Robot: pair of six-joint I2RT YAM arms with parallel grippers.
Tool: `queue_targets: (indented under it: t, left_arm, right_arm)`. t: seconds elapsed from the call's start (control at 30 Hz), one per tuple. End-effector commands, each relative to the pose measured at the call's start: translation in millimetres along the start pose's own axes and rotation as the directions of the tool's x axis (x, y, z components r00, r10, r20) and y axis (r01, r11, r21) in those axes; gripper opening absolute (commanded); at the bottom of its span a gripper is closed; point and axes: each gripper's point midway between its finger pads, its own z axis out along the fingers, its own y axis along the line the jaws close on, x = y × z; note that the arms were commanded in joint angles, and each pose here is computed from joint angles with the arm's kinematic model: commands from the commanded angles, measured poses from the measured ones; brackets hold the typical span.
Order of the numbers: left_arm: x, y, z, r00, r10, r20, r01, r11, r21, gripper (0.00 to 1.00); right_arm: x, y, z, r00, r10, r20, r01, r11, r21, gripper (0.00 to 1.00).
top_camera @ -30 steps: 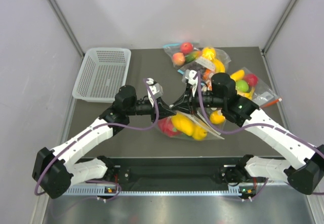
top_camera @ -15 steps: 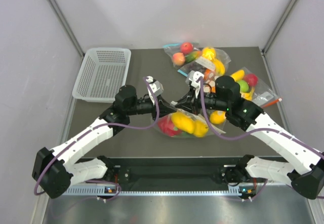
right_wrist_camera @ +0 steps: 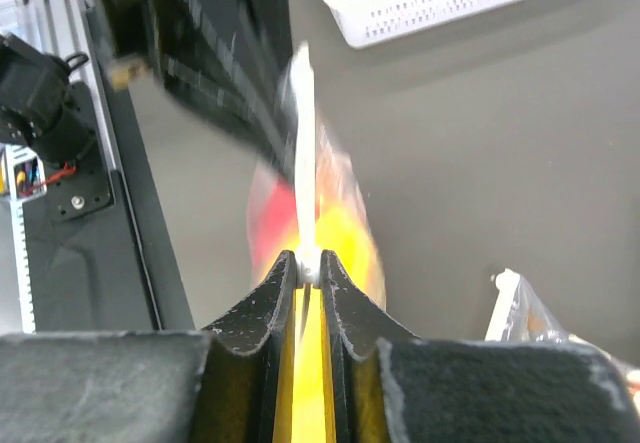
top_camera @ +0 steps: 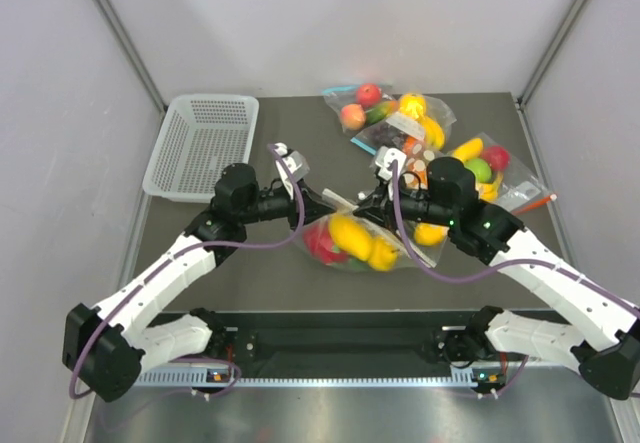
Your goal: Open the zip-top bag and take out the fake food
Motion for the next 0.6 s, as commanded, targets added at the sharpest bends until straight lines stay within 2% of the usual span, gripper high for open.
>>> queue_targets:
  t: [0.0, 0.2, 0.43, 0.57]
  left_arm:
    - [-41.9, 21.1, -19.5, 0.993, 0.065, 0.101, -0.052, 0.991, -0.122, 0.00]
    - [-48.6, 52.4, -35.6, 0.991, 0.037, 0.128, -0.005, 0.970, -0.243, 0.00]
    - [-45.0, 82.8, -45.9, 0.994, 0.037, 0.105, 0.006, 0.924, -0.383, 0.00]
    - [-42.5, 106.3, -57.4, 0.996, 0.032, 0.085, 0.014, 0.865, -0.502, 0.00]
  right_arm:
    - [-13.6, -4.3, -15.0, 0.998, -0.034, 0.046, 0.033, 0.999, 0.041, 0.00]
    - [-7.4, -6.8, -18.8, 0.999, -0.014, 0.041, 0.011, 0.998, 0.059, 0.00]
    - [3.3, -7.4, -20.8, 1.000, 0.014, 0.024, -0.016, 0.997, 0.076, 0.00]
    - [7.3, -6.8, -26.1, 1.000, 0.025, 0.016, -0.027, 0.996, 0.091, 0.00]
